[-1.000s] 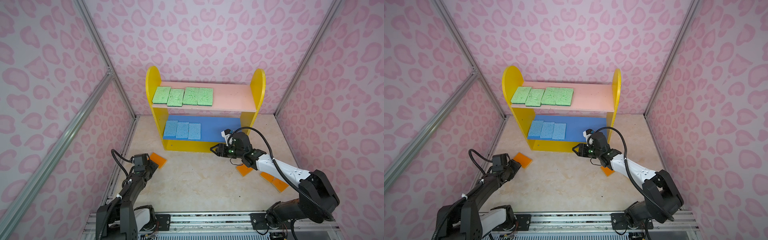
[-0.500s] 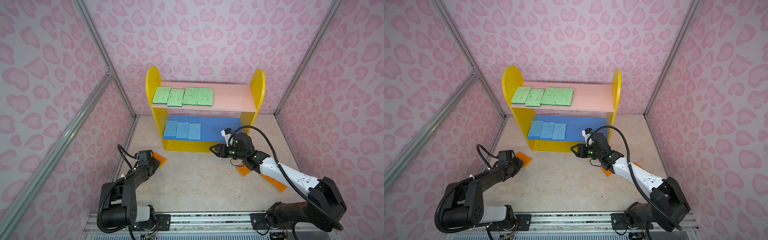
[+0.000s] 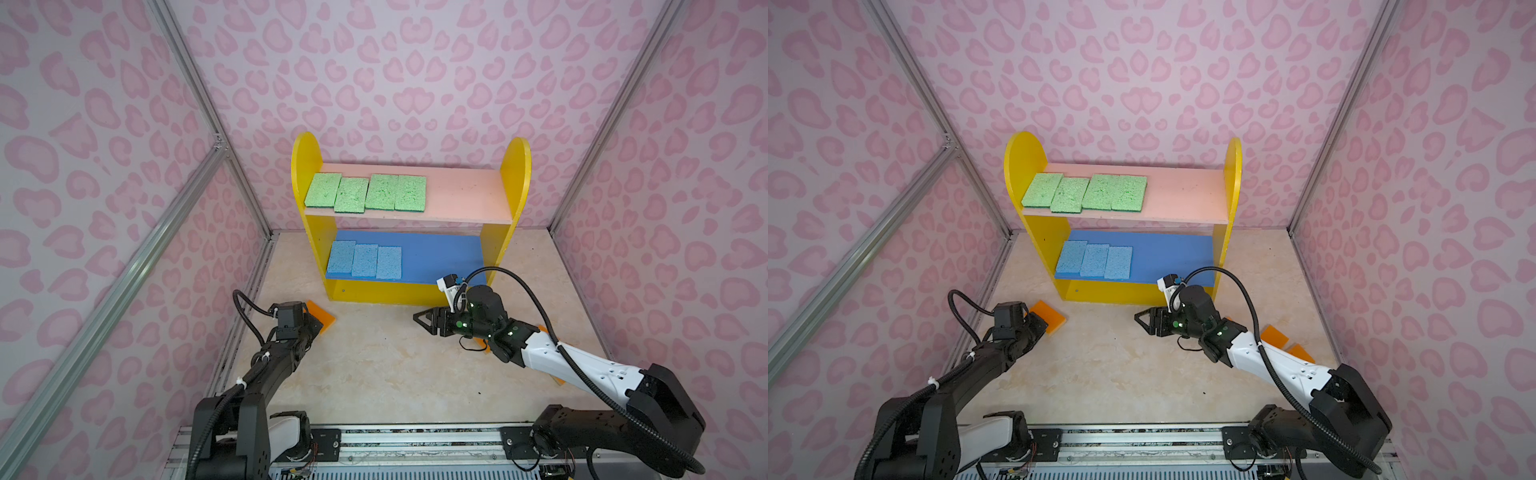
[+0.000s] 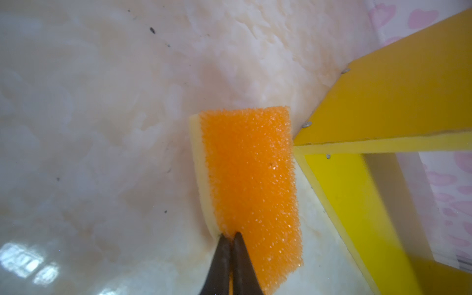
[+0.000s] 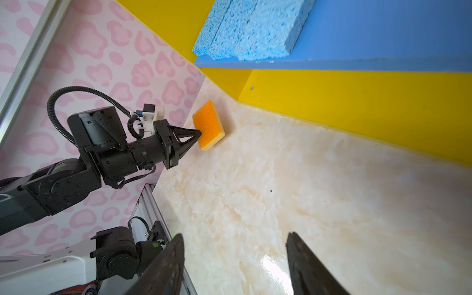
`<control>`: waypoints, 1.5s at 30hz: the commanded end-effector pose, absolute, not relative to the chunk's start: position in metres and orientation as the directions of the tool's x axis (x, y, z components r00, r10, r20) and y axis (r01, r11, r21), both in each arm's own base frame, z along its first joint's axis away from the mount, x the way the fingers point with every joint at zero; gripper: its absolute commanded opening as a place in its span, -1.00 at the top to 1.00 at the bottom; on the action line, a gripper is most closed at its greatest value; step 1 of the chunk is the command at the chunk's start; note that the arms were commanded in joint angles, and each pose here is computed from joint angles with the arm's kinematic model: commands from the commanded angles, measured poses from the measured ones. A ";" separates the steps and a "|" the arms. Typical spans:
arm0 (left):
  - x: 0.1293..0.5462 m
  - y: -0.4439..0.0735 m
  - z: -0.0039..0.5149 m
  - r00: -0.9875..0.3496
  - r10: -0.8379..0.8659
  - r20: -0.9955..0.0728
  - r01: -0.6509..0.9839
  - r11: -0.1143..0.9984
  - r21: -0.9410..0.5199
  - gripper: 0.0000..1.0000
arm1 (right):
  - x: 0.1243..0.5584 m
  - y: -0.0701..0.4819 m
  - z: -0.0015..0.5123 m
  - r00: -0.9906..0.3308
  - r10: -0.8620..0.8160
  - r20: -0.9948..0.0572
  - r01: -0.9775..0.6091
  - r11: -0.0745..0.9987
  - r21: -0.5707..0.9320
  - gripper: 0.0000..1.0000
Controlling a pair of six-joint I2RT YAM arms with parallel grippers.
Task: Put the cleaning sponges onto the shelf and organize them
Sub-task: 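Lift the orange sponge with the left gripper toward the right gripper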
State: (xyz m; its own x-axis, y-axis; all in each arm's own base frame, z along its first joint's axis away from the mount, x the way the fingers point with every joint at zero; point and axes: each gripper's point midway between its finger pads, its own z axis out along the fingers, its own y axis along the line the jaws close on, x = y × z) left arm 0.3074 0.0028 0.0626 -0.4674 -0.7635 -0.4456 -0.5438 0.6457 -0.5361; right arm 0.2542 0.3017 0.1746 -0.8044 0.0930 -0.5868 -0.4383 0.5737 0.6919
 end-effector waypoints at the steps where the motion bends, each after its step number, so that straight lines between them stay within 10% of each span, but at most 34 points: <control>1: 0.297 -0.014 0.066 -0.517 -0.739 -0.432 -0.492 0.670 -0.556 0.93 | 0.257 0.313 0.187 -0.771 0.198 -0.605 -0.442 0.518 0.732 -0.32; 45: 0.270 -0.134 0.111 -0.728 -0.558 -0.399 -0.128 0.682 -0.721 0.93 | 0.252 0.403 0.104 -0.865 0.334 -0.375 -0.266 0.328 0.906 0.28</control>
